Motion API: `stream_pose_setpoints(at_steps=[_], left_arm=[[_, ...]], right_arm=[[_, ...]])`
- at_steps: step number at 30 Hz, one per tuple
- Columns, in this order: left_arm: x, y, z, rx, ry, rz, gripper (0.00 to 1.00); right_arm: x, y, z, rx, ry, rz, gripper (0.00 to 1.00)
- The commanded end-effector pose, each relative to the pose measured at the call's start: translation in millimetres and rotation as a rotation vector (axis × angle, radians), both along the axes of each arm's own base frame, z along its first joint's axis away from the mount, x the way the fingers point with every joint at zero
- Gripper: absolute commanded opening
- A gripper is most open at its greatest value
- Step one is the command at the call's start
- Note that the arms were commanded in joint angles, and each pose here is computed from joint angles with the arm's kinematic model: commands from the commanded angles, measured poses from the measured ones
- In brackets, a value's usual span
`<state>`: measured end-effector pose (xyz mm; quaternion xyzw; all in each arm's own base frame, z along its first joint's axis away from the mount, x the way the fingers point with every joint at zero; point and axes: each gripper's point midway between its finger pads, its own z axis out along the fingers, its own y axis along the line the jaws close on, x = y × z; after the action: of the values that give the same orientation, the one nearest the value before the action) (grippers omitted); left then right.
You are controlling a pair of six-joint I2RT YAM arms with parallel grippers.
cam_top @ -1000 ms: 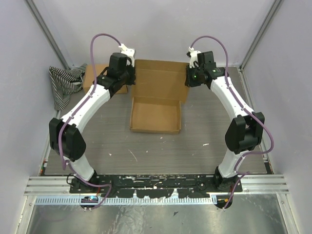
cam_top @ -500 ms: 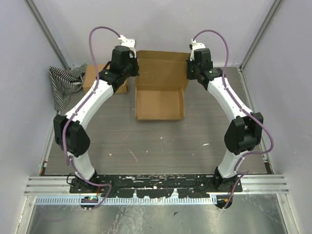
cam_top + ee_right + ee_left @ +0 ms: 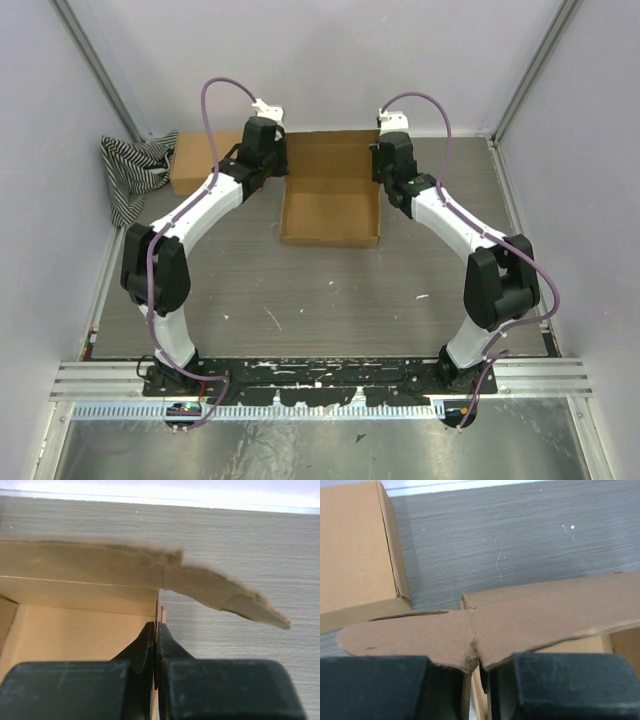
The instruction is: Fold the paper box
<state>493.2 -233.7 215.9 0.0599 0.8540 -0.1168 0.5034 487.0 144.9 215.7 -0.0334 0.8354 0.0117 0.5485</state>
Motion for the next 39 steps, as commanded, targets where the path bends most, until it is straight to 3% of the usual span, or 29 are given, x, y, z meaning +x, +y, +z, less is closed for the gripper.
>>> stream_pose_setpoints(at_steps=[1, 7, 15, 23, 34, 36, 39], left_arm=[[-7.1, -13.7, 15.2, -0.064, -0.049, -0.029, 0.22], [-19.8, -10.2, 8.7, -0.062, -0.022, -0.030, 0.28], [-45.1, 2.6, 0.0, -0.030, 0.055, -0.007, 0.52], [-84.1, 17.7, -9.2, -0.023, 0.089, -0.004, 0.56], [-165.8, 38.5, 34.7, -0.141, 0.021, -0.039, 0.61], [-182.9, 46.4, 39.6, -0.168, 0.005, -0.030, 0.62], [-197.2, 59.3, 50.1, -0.196, -0.026, 0.002, 0.63]], right_arm=[[-2.5, 22.9, 57.4, 0.081, -0.221, 0.012, 0.02], [-16.3, 21.3, 37.7, 0.065, -0.198, -0.018, 0.02], [-48.8, 23.5, 9.6, 0.069, -0.093, 0.004, 0.04], [-78.2, 16.0, -20.5, 0.065, -0.022, -0.020, 0.06], [-105.1, 23.4, -62.5, 0.026, 0.016, -0.060, 0.05], [-111.6, 24.7, -70.4, 0.021, 0.043, -0.053, 0.08], [-127.8, 30.4, -84.6, 0.013, 0.136, 0.017, 0.26]])
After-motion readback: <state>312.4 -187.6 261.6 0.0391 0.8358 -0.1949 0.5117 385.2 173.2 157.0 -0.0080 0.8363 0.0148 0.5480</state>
